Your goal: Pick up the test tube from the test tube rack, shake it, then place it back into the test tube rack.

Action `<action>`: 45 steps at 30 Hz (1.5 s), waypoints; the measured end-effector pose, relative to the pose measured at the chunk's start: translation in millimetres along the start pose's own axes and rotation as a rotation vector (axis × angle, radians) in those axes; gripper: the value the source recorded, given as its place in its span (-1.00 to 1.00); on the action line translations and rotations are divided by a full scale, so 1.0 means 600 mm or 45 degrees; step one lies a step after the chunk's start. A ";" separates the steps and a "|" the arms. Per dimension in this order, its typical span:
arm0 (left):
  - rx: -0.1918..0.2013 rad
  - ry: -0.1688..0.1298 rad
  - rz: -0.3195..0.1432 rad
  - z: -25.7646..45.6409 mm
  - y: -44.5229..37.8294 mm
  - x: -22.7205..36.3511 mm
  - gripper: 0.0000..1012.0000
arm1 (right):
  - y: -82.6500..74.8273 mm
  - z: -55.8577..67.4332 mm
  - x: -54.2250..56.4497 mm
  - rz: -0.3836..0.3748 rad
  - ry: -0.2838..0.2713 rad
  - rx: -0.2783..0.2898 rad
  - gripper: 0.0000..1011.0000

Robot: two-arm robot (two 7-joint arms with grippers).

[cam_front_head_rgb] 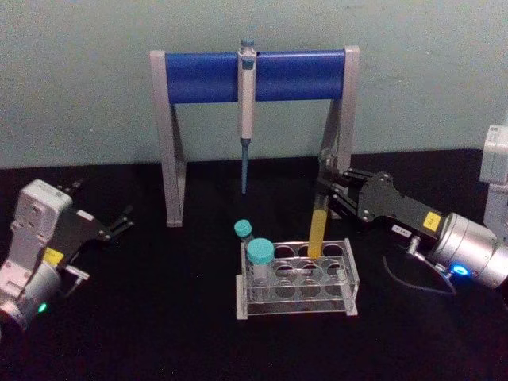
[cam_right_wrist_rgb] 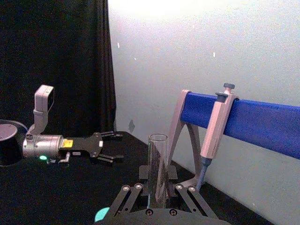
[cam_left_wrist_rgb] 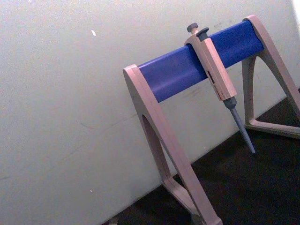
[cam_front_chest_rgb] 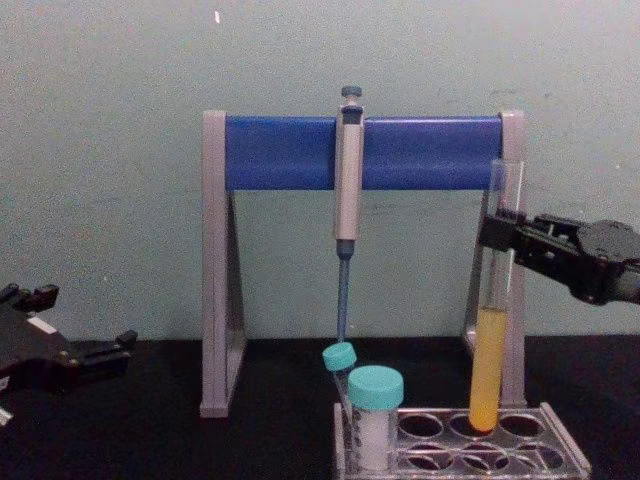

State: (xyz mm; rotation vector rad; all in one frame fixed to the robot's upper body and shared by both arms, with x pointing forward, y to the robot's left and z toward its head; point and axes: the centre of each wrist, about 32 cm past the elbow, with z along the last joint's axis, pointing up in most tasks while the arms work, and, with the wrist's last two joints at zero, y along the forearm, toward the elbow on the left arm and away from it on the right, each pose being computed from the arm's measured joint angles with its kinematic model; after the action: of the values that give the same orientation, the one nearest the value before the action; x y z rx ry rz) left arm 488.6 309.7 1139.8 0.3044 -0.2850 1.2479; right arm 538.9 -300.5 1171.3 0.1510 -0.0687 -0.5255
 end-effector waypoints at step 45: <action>0.000 0.000 0.000 0.000 0.000 0.0000 0.98 | 0.018 -0.033 0.015 0.018 0.031 -0.105 -0.54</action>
State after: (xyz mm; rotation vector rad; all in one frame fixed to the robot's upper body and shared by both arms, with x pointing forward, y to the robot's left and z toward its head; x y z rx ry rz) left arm 488.6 309.7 1139.8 0.3044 -0.2851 1.2480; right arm 554.2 -293.4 1153.7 0.0764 -0.0245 -0.5113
